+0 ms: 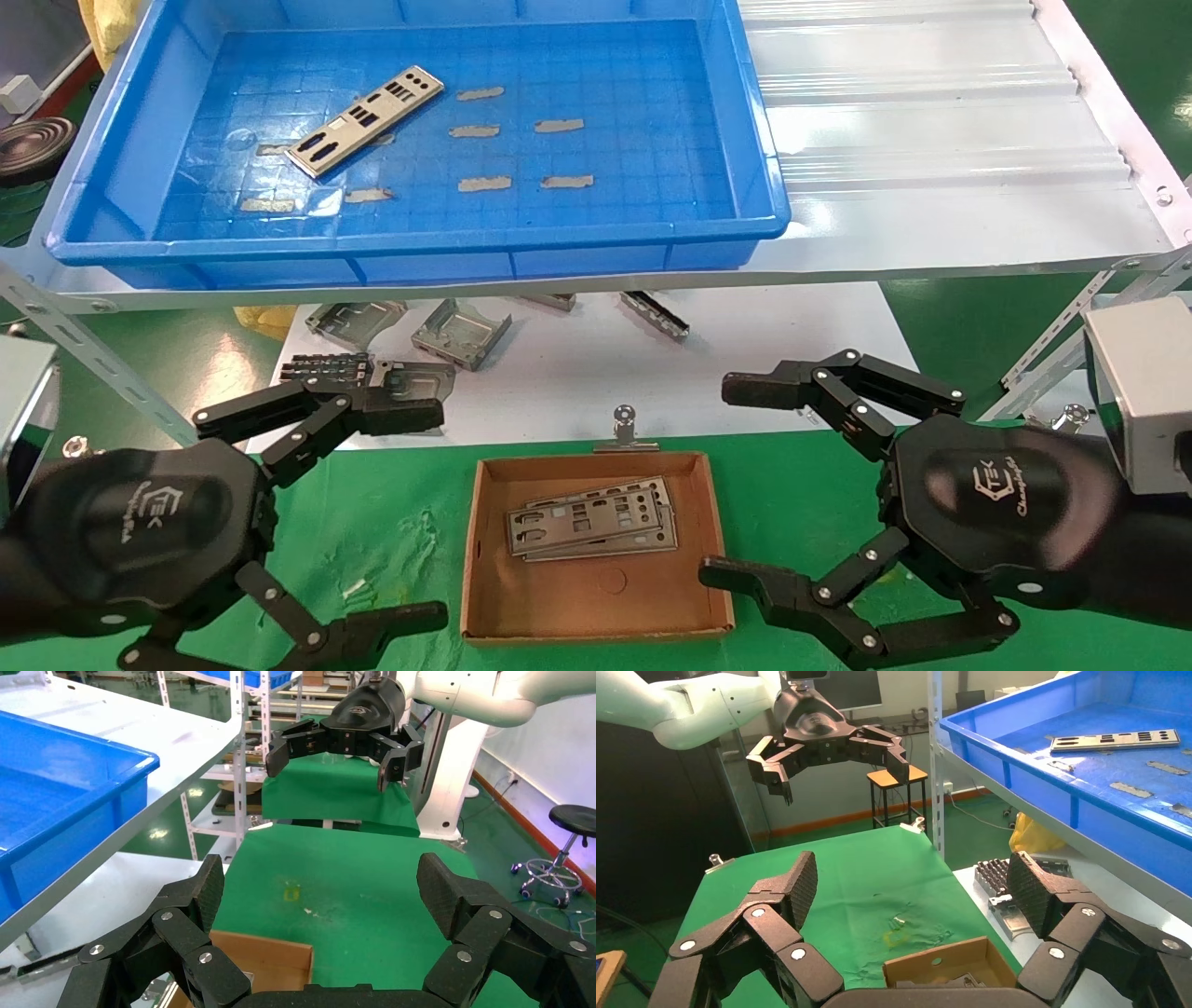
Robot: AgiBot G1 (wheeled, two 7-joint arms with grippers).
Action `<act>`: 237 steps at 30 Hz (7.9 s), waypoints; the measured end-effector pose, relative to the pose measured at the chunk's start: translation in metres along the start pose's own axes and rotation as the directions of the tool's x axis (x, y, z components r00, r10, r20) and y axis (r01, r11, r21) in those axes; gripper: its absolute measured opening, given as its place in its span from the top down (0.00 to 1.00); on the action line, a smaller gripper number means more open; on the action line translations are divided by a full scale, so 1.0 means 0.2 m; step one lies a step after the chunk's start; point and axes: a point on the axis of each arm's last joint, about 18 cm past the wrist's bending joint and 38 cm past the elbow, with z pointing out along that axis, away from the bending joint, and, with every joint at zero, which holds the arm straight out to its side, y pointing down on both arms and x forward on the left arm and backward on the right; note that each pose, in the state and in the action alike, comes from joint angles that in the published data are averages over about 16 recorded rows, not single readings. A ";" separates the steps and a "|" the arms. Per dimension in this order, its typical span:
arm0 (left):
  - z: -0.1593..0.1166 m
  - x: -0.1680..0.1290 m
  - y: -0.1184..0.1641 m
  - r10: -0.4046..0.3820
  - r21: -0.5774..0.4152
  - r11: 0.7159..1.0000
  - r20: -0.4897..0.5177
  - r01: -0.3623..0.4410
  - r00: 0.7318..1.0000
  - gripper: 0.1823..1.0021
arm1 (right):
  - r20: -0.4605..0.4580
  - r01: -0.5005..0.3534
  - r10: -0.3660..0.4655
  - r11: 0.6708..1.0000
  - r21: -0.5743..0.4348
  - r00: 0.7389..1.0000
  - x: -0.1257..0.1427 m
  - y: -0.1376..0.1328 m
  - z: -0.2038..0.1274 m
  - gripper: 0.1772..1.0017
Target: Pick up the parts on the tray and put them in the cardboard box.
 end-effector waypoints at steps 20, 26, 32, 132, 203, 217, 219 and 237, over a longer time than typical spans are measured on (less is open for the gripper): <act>0.00 0.00 0.00 0.000 0.000 1.000 0.000 0.000 1.000 0.00 | 0.000 0.000 0.000 1.000 0.000 1.000 0.00 0.00 0.00 0.15; 0.00 0.00 0.00 0.000 0.000 1.000 0.000 0.000 1.000 0.00 | 0.000 0.000 0.000 1.000 0.000 1.000 0.00 0.00 0.00 0.28; 0.00 0.00 0.00 0.000 0.000 1.000 0.000 0.000 1.000 0.00 | 0.000 0.000 0.000 1.000 0.000 1.000 0.00 0.00 0.00 0.44; 0.12 -1.44 -0.30 0.136 -0.299 0.946 0.711 0.122 0.690 0.14 | 0.000 0.000 0.000 1.000 0.000 1.000 0.00 0.00 0.00 0.31; 0.12 -1.43 -0.34 0.145 -0.293 0.952 0.693 0.093 0.706 0.70 | 0.000 0.000 0.000 1.000 0.000 1.000 0.00 0.00 0.00 0.00; 0.15 -1.42 -0.33 0.114 -0.262 0.960 0.690 0.100 0.715 0.70 | 0.000 0.000 0.000 1.000 0.000 1.000 0.00 0.00 0.00 0.00; 0.16 -1.42 -0.32 0.113 -0.264 0.959 0.690 0.103 0.715 0.70 | 0.000 0.000 0.000 1.000 0.000 1.000 0.00 0.00 0.00 0.00; 0.19 -1.43 -0.27 0.119 -0.282 0.953 0.691 0.115 0.713 0.69 | 0.000 0.000 0.000 1.000 0.000 1.000 0.00 0.00 0.00 0.00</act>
